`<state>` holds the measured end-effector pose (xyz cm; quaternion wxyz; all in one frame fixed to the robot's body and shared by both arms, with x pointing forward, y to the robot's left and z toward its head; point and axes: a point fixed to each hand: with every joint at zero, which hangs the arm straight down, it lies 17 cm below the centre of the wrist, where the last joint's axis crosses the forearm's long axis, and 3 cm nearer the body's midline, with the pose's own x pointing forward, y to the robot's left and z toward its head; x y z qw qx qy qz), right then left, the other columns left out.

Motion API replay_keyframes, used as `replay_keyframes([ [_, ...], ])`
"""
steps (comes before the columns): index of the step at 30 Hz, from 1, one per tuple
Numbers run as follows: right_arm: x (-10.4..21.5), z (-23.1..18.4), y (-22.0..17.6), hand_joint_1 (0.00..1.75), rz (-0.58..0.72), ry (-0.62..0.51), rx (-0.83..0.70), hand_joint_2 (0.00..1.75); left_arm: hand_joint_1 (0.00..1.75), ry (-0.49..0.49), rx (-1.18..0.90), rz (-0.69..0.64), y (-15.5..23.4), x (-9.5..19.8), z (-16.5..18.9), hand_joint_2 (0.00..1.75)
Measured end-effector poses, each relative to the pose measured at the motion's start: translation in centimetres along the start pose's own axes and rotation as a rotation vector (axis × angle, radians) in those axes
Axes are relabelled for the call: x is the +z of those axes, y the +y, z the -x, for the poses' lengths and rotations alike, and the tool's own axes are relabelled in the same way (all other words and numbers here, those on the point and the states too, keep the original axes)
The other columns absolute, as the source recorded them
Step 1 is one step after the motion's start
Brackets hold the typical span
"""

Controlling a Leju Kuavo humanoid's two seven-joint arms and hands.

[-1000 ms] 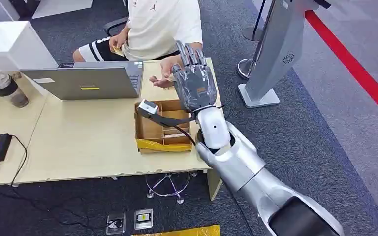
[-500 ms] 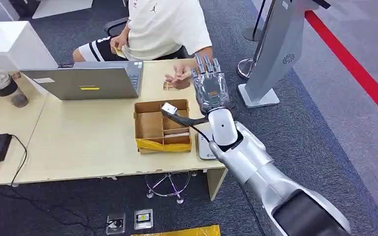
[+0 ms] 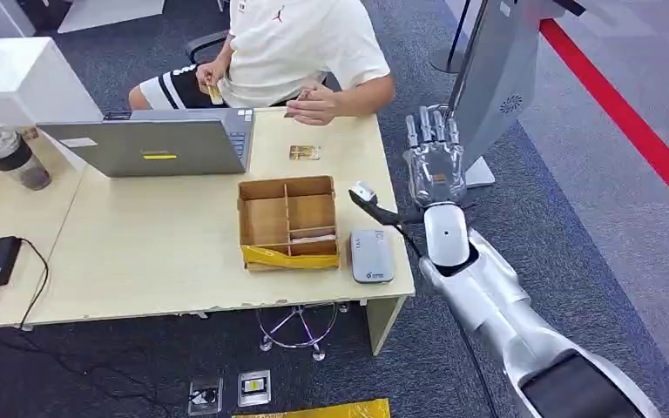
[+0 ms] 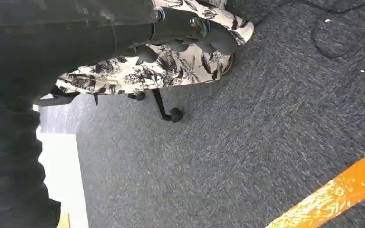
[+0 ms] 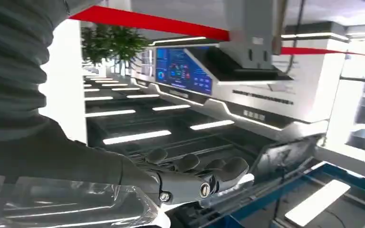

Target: Pass the card to the sensor for recognition and then transmit it.

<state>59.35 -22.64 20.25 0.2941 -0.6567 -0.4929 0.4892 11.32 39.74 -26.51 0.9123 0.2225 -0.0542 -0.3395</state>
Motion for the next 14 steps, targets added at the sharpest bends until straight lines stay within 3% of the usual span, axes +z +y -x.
replay_keyframes([
  [14,6.9,11.4,7.9,0.0,-0.097,0.232,-0.056,1.75,0.0,0.036,0.018,-0.004,1.0,-0.3,1.5,1.75],
])
